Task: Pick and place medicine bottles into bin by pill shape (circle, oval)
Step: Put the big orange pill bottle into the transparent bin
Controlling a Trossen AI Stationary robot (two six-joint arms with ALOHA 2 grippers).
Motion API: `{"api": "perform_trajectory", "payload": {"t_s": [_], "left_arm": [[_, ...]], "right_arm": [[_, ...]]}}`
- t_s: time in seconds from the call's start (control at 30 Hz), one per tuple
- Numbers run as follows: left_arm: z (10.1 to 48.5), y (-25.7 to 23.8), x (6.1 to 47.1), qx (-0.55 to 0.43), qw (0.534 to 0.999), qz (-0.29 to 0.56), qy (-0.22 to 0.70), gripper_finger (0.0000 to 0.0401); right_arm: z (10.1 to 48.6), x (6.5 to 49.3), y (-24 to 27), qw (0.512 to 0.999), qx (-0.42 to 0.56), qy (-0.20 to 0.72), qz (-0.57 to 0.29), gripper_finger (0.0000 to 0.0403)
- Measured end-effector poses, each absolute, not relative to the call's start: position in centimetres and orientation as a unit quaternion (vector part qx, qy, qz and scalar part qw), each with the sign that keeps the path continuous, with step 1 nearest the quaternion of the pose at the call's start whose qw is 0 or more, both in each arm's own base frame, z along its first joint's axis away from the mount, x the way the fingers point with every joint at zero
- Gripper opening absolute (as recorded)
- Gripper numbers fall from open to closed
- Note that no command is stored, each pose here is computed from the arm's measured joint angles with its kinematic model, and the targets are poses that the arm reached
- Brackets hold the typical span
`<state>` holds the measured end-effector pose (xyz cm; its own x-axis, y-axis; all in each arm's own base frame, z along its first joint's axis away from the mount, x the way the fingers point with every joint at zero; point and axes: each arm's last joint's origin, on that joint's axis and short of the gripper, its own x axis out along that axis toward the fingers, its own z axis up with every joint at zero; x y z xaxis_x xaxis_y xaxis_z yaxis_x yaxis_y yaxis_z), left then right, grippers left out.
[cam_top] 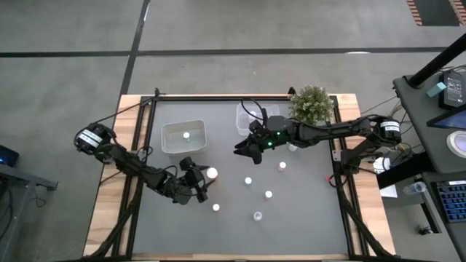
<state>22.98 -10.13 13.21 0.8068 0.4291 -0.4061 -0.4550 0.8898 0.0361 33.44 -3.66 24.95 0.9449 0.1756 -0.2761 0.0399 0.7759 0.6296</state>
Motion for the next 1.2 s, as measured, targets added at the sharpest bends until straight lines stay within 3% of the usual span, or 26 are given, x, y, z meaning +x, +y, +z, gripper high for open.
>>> {"api": "perform_trajectory", "payload": {"t_s": [0.47, 0.73, 1.03, 1.2], "left_arm": [[14.5, -9.9, 22.3, -0.024, 0.950, 0.220, 0.223, 0.0293], [16.5, -9.5, 21.0, -0.033, 0.954, 0.157, 0.252, 0.0293], [20.1, -8.8, 19.7, 0.026, 0.973, 0.102, 0.206, 0.0286], [21.7, -8.1, 18.8, 0.086, 0.972, 0.134, 0.171, 0.0258]], "right_arm": [[24.8, 33.4, -3.7, 0.931, 0.323, 0.168, 0.036, 0.0173], [24.0, 34.0, -2.0, 0.956, 0.235, 0.174, 0.021, 0.0168], [20.7, 38.0, 0.3, 0.974, 0.154, 0.160, 0.041, 0.0083], [19.3, 41.2, 0.6, 0.978, 0.113, 0.166, 0.049, 0.0037]]}}
